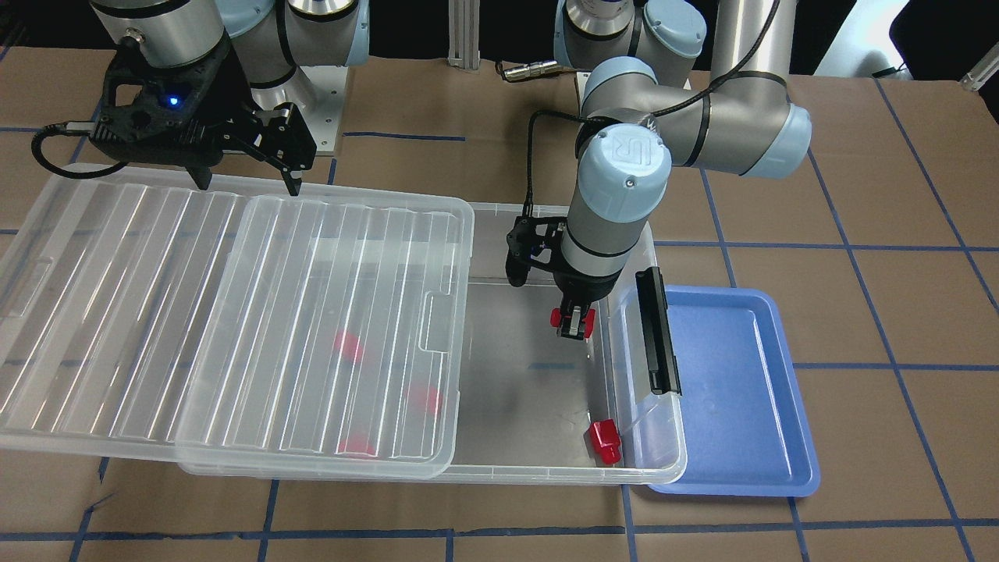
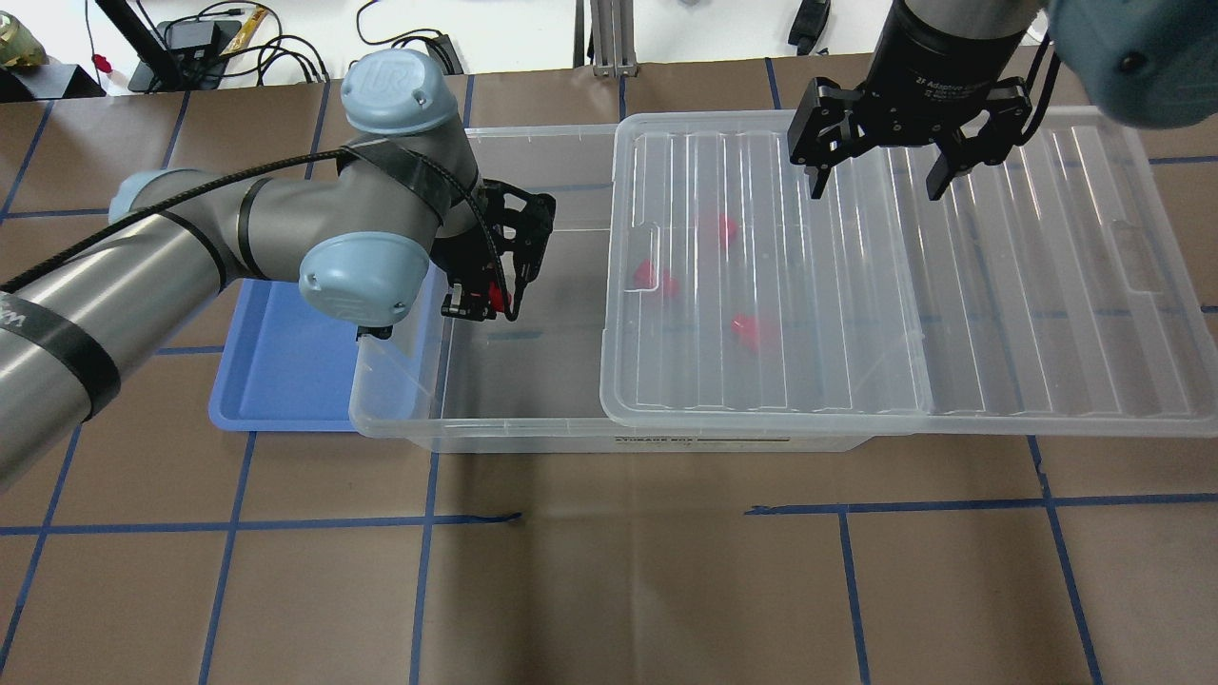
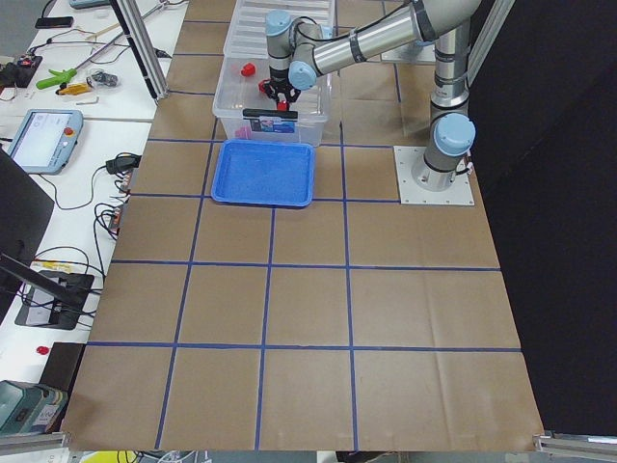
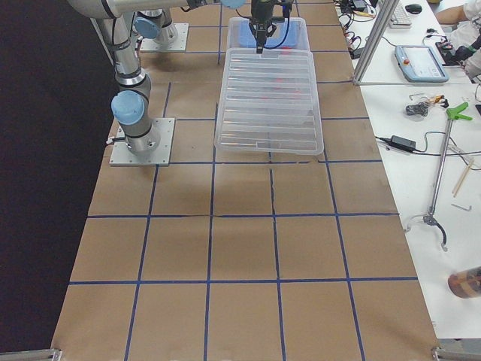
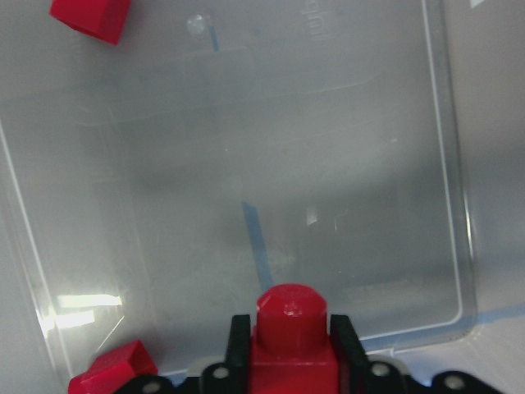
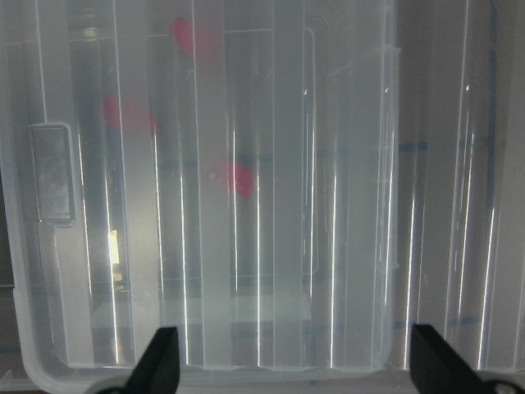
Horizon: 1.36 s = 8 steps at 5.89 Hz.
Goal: Place red block in blue tray from box
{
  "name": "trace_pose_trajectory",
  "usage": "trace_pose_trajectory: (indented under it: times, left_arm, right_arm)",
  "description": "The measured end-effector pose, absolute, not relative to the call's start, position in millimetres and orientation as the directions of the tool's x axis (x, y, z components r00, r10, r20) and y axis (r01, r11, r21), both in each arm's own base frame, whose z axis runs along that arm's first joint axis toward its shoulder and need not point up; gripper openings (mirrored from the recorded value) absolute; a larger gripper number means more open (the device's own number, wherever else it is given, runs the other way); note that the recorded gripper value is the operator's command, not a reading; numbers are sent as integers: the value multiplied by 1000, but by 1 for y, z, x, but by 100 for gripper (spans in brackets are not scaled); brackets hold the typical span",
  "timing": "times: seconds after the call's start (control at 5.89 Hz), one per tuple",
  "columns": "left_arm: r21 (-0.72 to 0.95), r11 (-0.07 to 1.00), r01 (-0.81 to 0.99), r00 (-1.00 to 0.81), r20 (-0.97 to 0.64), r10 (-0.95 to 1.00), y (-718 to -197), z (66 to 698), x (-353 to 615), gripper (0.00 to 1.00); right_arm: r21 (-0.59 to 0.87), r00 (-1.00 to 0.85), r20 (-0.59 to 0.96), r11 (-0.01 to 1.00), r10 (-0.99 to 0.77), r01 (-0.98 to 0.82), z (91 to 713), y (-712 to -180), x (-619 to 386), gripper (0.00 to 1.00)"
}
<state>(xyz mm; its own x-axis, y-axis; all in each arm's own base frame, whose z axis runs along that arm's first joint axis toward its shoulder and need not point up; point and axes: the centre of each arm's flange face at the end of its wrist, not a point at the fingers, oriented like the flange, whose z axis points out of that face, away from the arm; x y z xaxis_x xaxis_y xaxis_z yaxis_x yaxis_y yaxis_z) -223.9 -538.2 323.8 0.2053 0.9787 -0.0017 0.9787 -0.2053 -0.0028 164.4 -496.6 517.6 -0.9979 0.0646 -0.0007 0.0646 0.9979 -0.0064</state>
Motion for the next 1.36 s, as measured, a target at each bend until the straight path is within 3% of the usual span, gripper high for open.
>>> trace_pose_trajectory:
  times: [0.34,0.68,1.36]
  left_arm:
    - [-1,-140,990,140,-17,990,-533,387,-182,7]
    - [6,-93,996,93,-24,995,-535,405,-105,7]
    - [-4,-99,995,99,13,995,-535,320,-22,9]
  right_arm:
    - [-14,-998,10,998,67,67,518,-500,158,100]
    - [-4,-997,19,997,74,74,513,-516,96,100]
    - [63,-999,24,998,27,29,466,-533,-164,100]
